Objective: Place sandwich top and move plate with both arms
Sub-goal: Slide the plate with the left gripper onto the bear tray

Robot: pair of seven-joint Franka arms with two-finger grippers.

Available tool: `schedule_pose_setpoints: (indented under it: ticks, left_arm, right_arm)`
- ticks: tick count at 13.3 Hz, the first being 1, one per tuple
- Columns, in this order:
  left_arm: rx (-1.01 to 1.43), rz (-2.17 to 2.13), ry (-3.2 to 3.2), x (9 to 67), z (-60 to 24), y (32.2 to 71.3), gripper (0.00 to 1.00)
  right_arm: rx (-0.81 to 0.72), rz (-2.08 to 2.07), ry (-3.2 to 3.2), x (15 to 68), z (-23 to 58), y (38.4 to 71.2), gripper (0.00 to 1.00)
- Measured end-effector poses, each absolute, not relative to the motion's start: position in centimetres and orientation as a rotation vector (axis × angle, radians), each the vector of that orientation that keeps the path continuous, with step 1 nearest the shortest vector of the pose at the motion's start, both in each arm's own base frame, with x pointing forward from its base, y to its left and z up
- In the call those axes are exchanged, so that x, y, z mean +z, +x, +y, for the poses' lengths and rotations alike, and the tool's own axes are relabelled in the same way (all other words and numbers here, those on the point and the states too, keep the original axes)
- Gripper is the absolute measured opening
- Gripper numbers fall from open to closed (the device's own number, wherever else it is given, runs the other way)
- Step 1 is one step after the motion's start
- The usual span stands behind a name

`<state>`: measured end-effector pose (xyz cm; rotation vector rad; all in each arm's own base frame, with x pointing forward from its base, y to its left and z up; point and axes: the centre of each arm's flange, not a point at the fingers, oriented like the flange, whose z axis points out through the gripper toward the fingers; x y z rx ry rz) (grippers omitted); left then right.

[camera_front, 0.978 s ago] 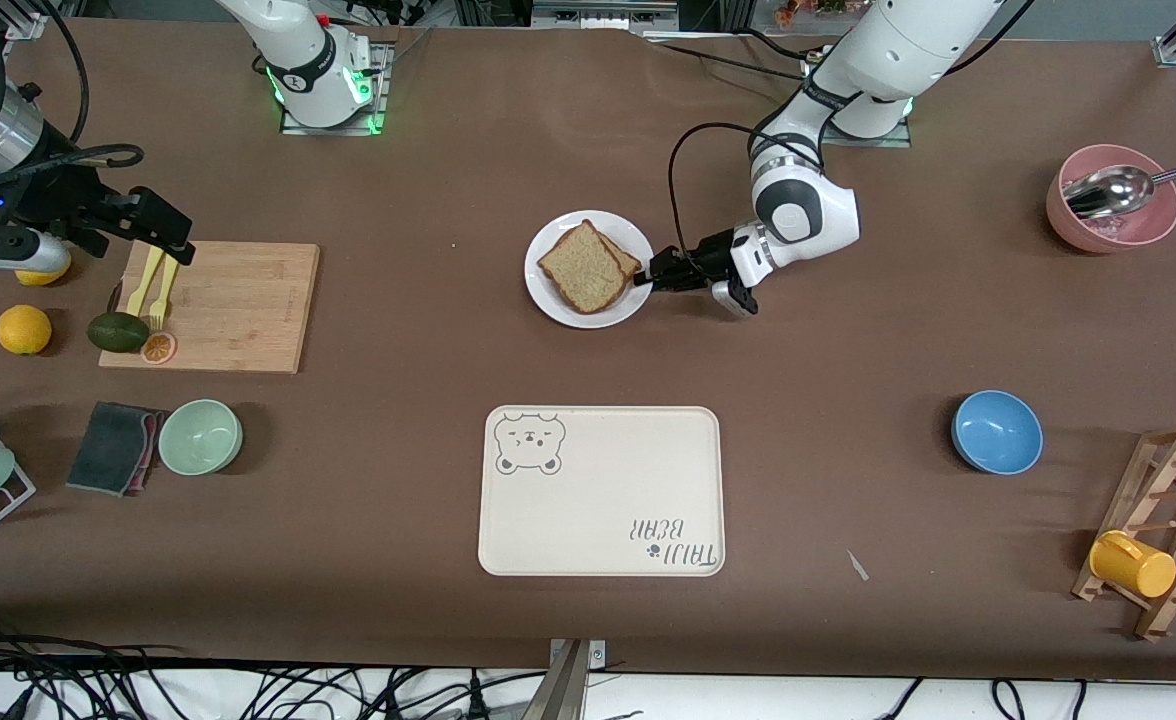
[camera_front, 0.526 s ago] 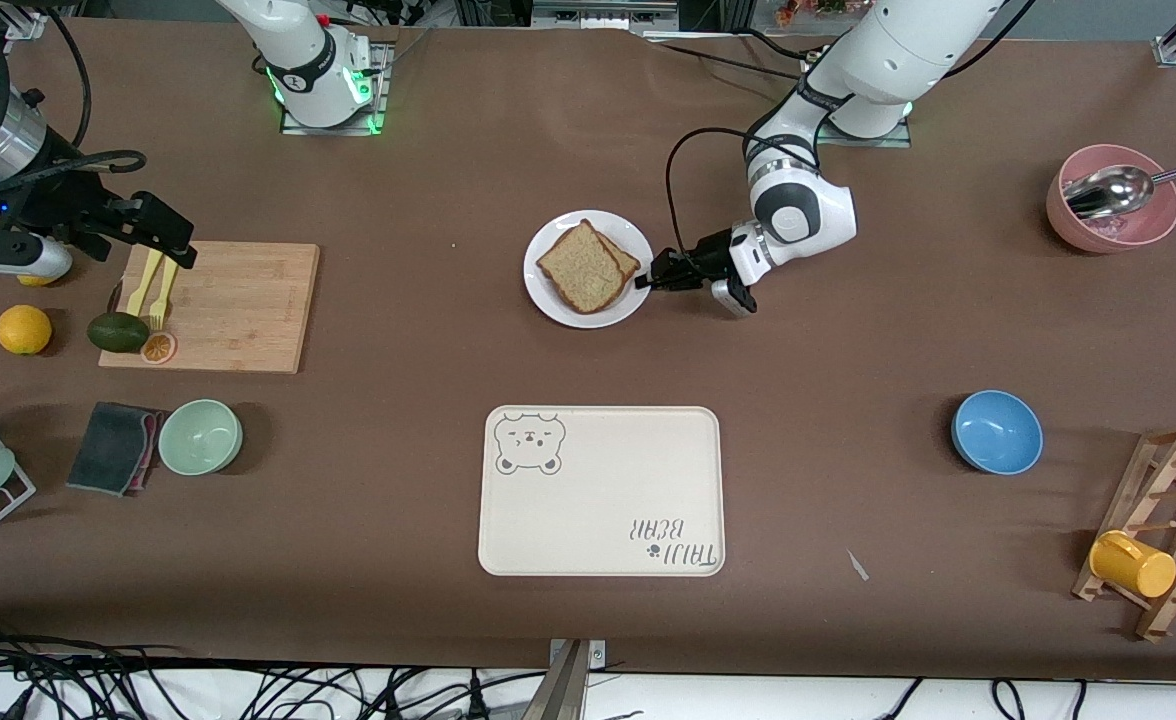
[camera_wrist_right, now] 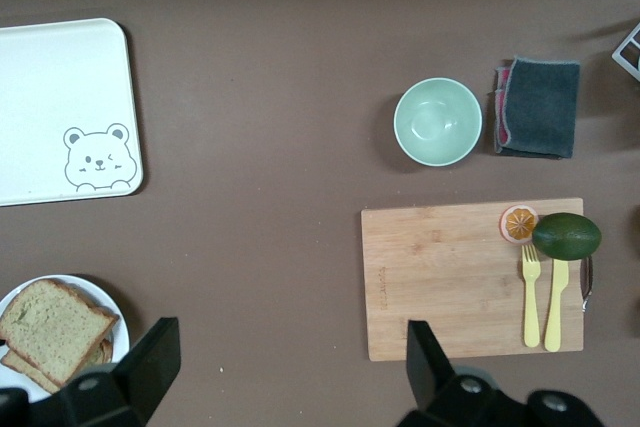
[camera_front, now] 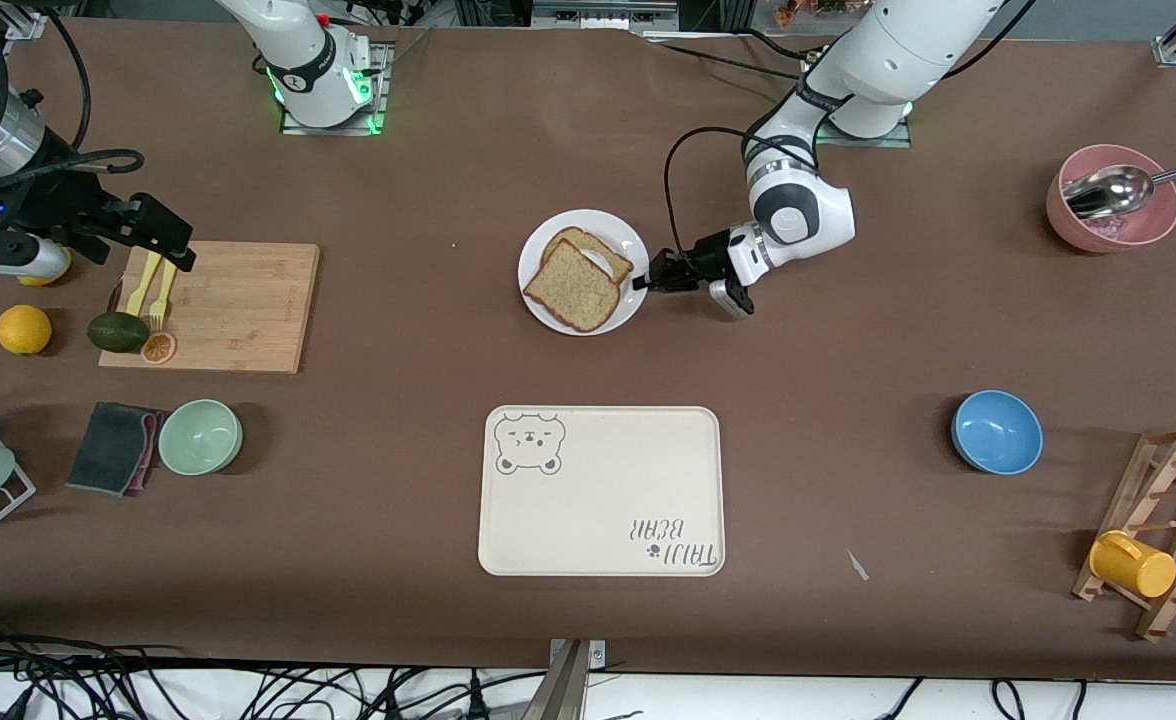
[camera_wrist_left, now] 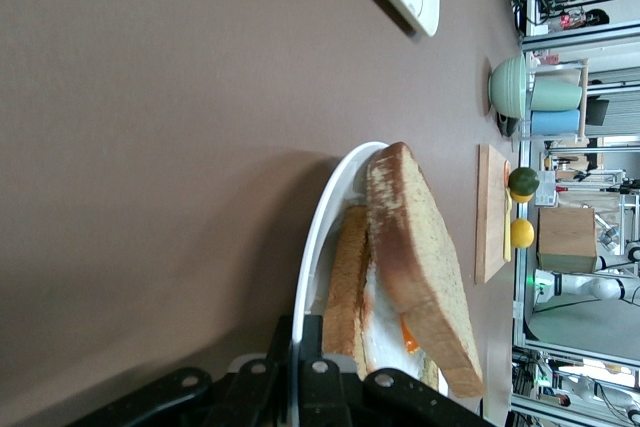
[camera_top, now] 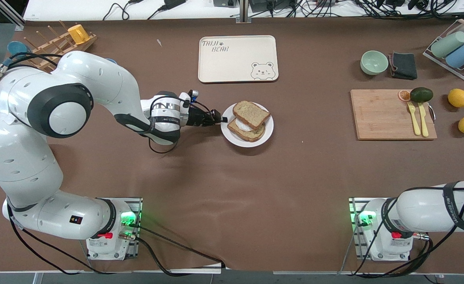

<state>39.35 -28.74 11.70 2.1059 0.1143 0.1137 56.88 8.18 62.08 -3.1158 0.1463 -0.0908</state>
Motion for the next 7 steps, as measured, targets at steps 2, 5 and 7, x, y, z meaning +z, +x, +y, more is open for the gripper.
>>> schedule_pose_setpoints:
  ticks: [2,5,7]
  left_arm:
    - [0.157,0.131,2.091,12.6,-28.7,41.3,0.05]
    - [0.238,0.173,2.056,14.5,-28.0,45.2,0.05]
    - [0.286,0.205,2.039,15.6,-27.1,47.6,0.05]
  right_arm:
    - [-0.092,0.146,-3.116,62.1,8.2,56.9,1.00]
    - [-0.092,0.146,-3.116,62.1,8.2,56.9,1.00]
    - [-0.092,0.146,-3.116,62.1,8.2,56.9,1.00]
